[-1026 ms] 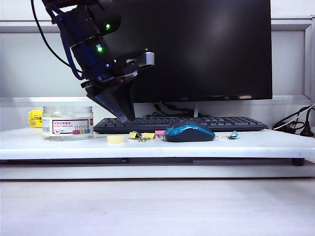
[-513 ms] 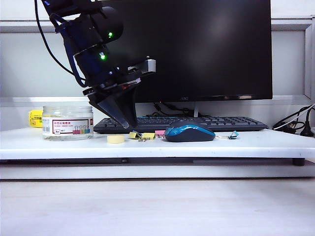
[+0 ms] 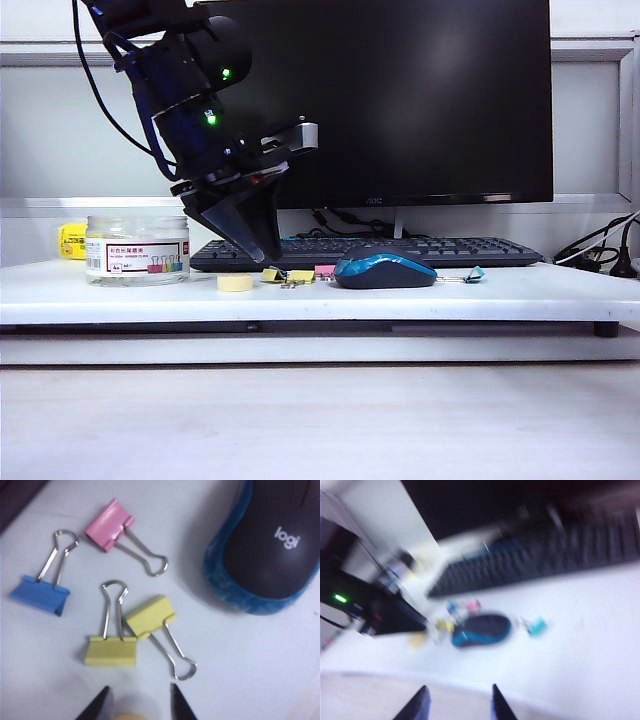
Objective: Pick up the clips with the largest number of clips of the same color on the table and place them in a round transparent plastic box.
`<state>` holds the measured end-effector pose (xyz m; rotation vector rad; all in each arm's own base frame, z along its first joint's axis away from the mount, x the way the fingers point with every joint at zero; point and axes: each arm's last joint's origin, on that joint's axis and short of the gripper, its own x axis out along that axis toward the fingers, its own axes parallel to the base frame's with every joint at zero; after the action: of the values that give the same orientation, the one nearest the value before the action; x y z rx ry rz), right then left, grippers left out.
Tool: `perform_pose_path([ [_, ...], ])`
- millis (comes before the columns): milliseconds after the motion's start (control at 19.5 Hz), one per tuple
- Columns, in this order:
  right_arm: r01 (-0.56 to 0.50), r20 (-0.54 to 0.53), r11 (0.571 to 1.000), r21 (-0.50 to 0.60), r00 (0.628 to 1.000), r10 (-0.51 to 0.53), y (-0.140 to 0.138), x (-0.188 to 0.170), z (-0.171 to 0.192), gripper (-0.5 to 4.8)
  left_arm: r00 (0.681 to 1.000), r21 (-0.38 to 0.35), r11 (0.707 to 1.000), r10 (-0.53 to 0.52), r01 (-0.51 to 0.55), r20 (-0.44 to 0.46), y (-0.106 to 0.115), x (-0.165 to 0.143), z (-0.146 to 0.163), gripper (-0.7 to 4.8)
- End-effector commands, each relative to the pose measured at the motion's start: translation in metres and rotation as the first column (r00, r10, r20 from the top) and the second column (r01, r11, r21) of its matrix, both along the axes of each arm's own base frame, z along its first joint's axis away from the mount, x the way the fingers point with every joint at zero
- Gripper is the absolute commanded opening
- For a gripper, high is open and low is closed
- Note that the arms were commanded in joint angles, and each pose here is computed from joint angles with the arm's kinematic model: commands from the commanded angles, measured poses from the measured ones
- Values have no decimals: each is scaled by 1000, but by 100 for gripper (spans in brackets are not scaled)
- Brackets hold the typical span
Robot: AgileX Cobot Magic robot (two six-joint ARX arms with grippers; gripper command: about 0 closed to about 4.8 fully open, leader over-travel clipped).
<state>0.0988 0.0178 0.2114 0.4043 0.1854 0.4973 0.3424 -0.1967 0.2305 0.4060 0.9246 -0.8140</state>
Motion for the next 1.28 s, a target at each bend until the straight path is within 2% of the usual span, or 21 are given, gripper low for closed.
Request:
perform_pose_path([
  [51, 1, -20, 1000, -13, 1000, -1, 1, 10, 16, 163, 1000, -9, 1000, -6, 6, 5, -2, 3, -2, 157],
  [410, -26, 42, 998, -48, 999, 28, 4, 22, 46, 162, 999, -13, 1000, -27, 27, 42, -4, 6, -3, 168],
  [462, -26, 43, 998, -51, 999, 28, 4, 22, 46, 162, 998, -6, 999, -36, 36, 42, -5, 7, -5, 194],
  [769, -27, 44, 998, -51, 999, 29, 4, 22, 46, 162, 997, 30, 999, -47, 45, 68, -5, 9, -9, 194],
  [974, -100, 54, 992, -74, 993, 104, 6, 20, 46, 164, 996, 30, 998, -54, 52, 74, -5, 10, -10, 194],
  [1077, -71, 39, 992, -107, 996, 76, 9, 21, 43, 180, 996, 29, 998, -59, 57, 67, -6, 11, -13, 194],
  [1282, -93, -8, 987, -131, 996, 93, 14, 24, 42, 203, 997, 40, 997, -65, 63, 48, -7, 13, -22, 194],
])
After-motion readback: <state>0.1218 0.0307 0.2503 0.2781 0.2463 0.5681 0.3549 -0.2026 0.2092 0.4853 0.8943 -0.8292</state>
